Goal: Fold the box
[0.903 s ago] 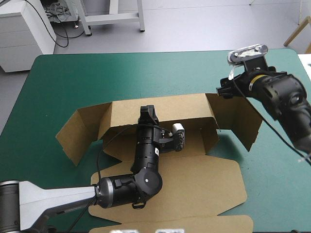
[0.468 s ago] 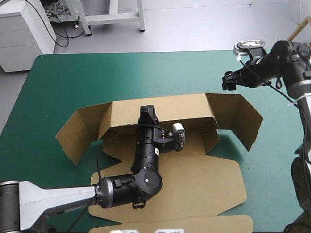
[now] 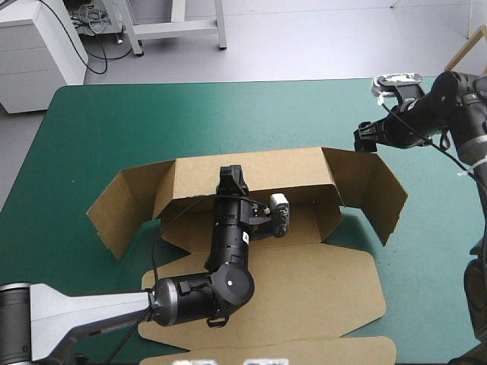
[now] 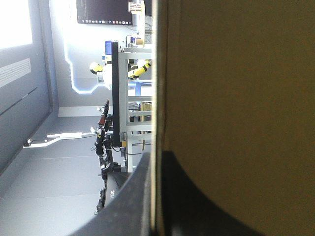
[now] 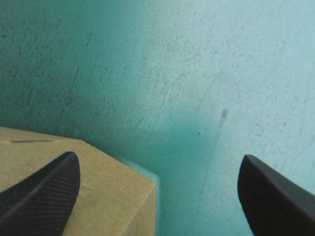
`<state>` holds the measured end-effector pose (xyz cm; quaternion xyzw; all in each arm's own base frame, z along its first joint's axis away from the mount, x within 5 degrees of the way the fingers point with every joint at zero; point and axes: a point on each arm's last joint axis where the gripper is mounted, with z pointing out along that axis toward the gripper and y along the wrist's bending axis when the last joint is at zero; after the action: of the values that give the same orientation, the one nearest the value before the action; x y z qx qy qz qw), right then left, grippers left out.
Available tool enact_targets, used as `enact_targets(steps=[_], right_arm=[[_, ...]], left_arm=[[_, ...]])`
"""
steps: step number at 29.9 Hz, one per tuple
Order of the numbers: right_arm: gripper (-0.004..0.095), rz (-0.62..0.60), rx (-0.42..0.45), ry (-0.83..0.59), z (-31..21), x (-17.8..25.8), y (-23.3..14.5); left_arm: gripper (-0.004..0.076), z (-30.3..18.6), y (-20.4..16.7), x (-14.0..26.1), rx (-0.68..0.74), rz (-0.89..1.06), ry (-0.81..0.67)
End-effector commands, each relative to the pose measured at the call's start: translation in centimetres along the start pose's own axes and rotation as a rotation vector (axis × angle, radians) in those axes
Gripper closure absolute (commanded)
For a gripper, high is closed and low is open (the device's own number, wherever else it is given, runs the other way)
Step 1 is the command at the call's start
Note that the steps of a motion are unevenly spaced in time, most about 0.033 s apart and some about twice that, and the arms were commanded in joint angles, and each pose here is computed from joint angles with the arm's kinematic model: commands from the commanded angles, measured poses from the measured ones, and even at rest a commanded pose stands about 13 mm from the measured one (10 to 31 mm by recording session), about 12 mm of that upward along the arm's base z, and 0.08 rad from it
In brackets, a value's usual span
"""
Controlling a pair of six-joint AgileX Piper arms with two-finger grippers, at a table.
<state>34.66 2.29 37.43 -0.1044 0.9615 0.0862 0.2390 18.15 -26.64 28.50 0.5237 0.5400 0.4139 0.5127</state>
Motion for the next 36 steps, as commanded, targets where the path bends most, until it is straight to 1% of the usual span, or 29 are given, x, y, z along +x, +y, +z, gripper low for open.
enact_targets(steps=[1, 5, 8, 15, 18, 20, 26, 32, 36], right_arm=[[0.0147, -0.003, 0.004, -0.073, -2.6, 0.9, 0.5], [0.0149, -0.001, 0.001, -0.031, -2.2, 2.5, 0.7], [0.0149, 0.000, -0.019, -0.015, -1.9, 3.4, 0.9], [0.0149, -0.011, -0.080, -0.077, -2.6, 5.2, 2.0], [0.0149, -0.019, -0.097, -0.115, -2.8, 6.4, 2.5], [0.0149, -0.024, -0.126, -0.142, -2.6, 7.4, 2.9], [0.0149, -0.073, -0.227, -0.213, -1.2, 10.1, 4.0], [0.0149, -0.169, -0.280, -0.231, -0.2, 11.9, 4.6], [0.0149, -0.198, -0.322, -0.248, 0.2, 12.4, 5.0]], left_arm=[[0.0734, -0.7, 2.9, 0.3, -0.121, -0.054, -0.003], [0.0734, -0.7, 2.9, 0.3, -0.121, -0.054, -0.003], [0.0734, -0.7, 2.9, 0.3, -0.121, -0.054, -0.003], [0.0734, -0.7, 2.7, 0.5, -0.098, -0.067, 0.014], [0.0734, -0.6, 2.6, 0.6, -0.082, -0.075, 0.025], [0.0734, -0.6, 2.6, 0.6, -0.082, -0.075, 0.025], [0.0734, -0.7, 2.7, 0.4, -0.100, -0.066, 0.013], [0.0734, -0.7, 2.8, 0.3, -0.108, -0.060, 0.002], [0.0734, -0.7, 3.1, 0.1, -0.143, -0.041, -0.023]])
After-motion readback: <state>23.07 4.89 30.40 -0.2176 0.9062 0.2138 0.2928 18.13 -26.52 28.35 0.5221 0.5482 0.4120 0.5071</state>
